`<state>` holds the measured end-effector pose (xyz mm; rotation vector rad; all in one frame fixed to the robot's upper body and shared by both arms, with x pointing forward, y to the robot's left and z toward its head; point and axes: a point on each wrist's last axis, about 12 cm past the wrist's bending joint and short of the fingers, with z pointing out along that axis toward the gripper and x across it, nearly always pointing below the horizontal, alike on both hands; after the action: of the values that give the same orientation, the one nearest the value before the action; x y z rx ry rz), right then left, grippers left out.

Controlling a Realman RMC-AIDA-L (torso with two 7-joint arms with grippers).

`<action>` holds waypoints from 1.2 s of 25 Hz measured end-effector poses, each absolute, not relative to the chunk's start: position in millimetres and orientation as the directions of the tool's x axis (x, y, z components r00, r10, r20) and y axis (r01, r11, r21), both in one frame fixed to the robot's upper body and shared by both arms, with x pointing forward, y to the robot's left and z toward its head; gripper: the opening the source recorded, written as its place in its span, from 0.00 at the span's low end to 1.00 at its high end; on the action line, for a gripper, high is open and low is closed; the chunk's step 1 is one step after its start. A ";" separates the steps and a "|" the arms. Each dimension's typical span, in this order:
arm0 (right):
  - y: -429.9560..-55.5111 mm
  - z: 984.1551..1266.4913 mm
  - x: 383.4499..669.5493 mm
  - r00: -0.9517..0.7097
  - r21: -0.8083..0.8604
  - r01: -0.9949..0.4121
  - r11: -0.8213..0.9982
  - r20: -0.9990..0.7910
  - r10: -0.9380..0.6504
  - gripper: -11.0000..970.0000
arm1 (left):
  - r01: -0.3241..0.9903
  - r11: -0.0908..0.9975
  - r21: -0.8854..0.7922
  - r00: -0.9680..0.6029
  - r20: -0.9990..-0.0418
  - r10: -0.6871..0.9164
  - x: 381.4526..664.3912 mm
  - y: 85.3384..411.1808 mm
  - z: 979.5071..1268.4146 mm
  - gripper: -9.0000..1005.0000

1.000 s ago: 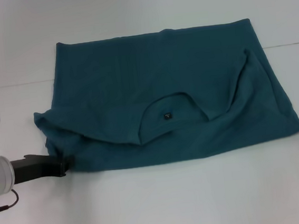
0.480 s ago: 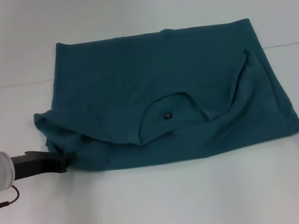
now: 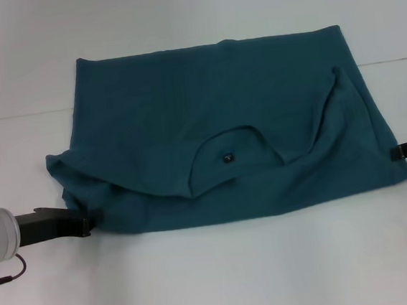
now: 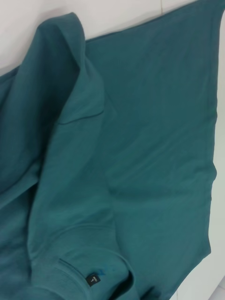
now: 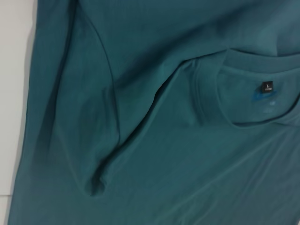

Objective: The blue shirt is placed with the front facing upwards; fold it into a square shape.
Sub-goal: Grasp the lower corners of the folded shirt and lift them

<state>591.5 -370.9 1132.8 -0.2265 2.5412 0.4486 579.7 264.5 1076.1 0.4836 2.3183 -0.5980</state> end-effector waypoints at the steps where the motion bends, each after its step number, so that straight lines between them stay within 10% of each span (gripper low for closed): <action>1: -369.4 1129.8 592.8 -0.839 0.272 -0.245 0.931 -0.541 -0.063 0.83 | 0.489 0.825 -0.283 -0.696 -0.696 0.174 579.7 264.5 1076.1 0.06; 23: -345.8 1090.7 606.5 -0.856 0.253 -0.214 0.943 -0.514 -0.056 0.83 | 0.492 0.822 -0.286 -0.698 -0.694 0.176 579.1 264.6 1075.9 0.06; 30: -345.3 1086.9 607.0 -0.863 0.216 -0.229 0.949 -0.496 -0.095 0.67 | 0.493 0.822 -0.284 -0.697 -0.694 0.179 579.2 265.5 1076.1 0.06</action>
<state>607.0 -345.3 1086.9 -0.2310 2.6053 0.3683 579.2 265.5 1076.1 0.4901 2.3206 -0.6009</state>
